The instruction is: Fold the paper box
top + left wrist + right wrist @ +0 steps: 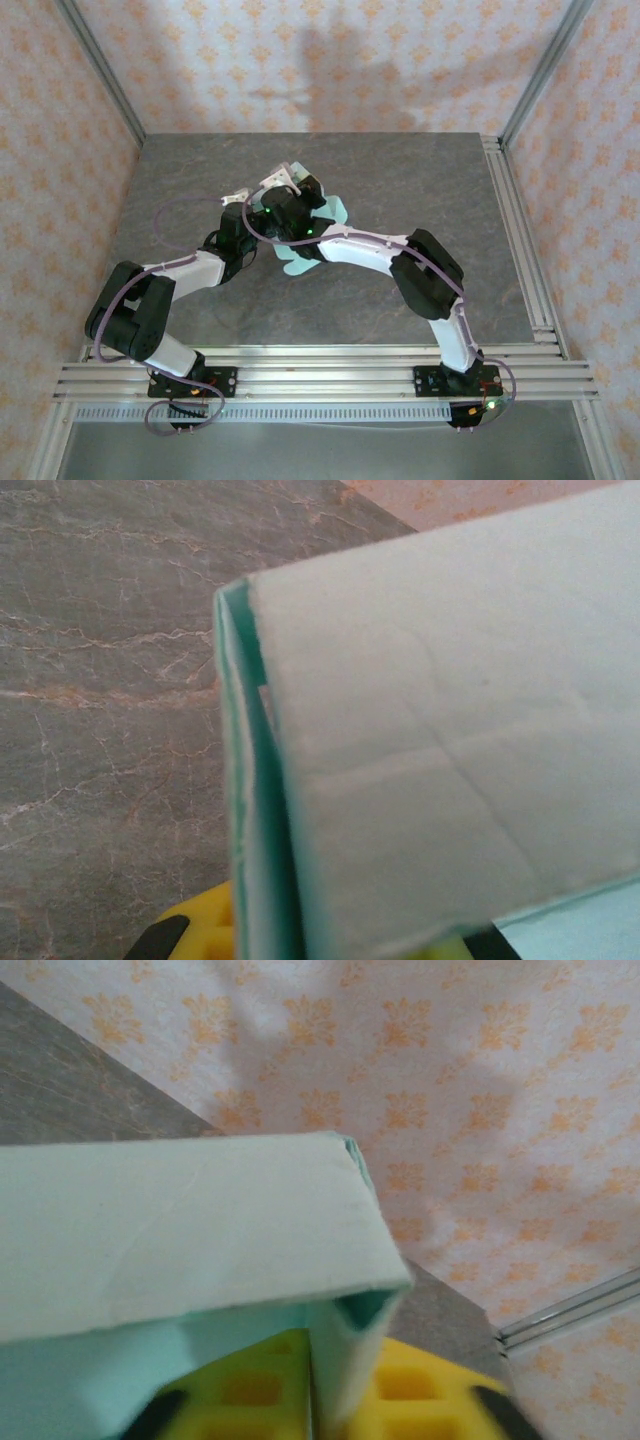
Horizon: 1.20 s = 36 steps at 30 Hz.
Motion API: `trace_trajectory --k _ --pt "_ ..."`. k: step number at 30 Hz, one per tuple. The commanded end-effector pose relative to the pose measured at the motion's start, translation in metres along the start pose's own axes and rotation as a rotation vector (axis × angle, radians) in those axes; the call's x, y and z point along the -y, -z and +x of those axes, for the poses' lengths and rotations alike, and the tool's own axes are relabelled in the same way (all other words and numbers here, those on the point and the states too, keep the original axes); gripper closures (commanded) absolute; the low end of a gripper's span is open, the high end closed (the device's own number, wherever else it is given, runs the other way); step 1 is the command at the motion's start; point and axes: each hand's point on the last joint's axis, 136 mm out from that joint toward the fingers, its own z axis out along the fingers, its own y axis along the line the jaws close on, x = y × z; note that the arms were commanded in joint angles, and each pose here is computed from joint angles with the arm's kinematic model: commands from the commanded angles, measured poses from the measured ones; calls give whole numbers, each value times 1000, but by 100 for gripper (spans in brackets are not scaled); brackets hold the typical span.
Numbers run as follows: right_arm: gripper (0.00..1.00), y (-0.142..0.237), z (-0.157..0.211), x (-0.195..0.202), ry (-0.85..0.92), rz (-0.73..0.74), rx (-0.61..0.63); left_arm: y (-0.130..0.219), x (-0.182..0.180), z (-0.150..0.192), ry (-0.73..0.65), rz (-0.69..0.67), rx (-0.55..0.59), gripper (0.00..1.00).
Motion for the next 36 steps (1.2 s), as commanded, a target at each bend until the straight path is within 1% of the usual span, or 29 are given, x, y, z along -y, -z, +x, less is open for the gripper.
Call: trace_trajectory --k 1,4,6,8,10,14,16,20,22,28,31,33,36 --pt "75 14 -5 -17 -10 -208 25 4 39 -19 -43 134 42 100" --pt "62 33 -10 -23 -44 -379 70 4 38 -19 -48 125 41 100" --pt "48 48 -8 -28 -63 -541 76 5 36 -18 -55 118 36 100" --pt "39 62 -7 -25 -93 -677 78 5 36 -18 -56 117 36 100" --pt "33 72 -2 -21 -102 -772 71 4 36 -17 -56 117 33 100" --pt "25 83 4 -1 -120 -883 78 2 36 -16 -60 116 25 100" --pt "23 90 7 8 -128 -953 95 2 37 -16 -66 121 22 100" --pt "20 107 15 25 -167 -1145 100 2 39 -15 -70 125 9 100" --pt "19 113 19 32 -167 -1202 102 1 40 -14 -70 129 3 100" --pt "18 103 31 59 -194 -1193 130 1 43 -13 -101 143 -6 100" --pt "18 102 40 61 -175 -1235 142 1 45 -13 -109 153 -11 100" --pt "18 97 43 64 -167 -1236 137 2 47 -13 -112 159 -13 100" --pt "21 88 44 64 -158 -1239 131 3 49 -13 -119 169 -14 100"
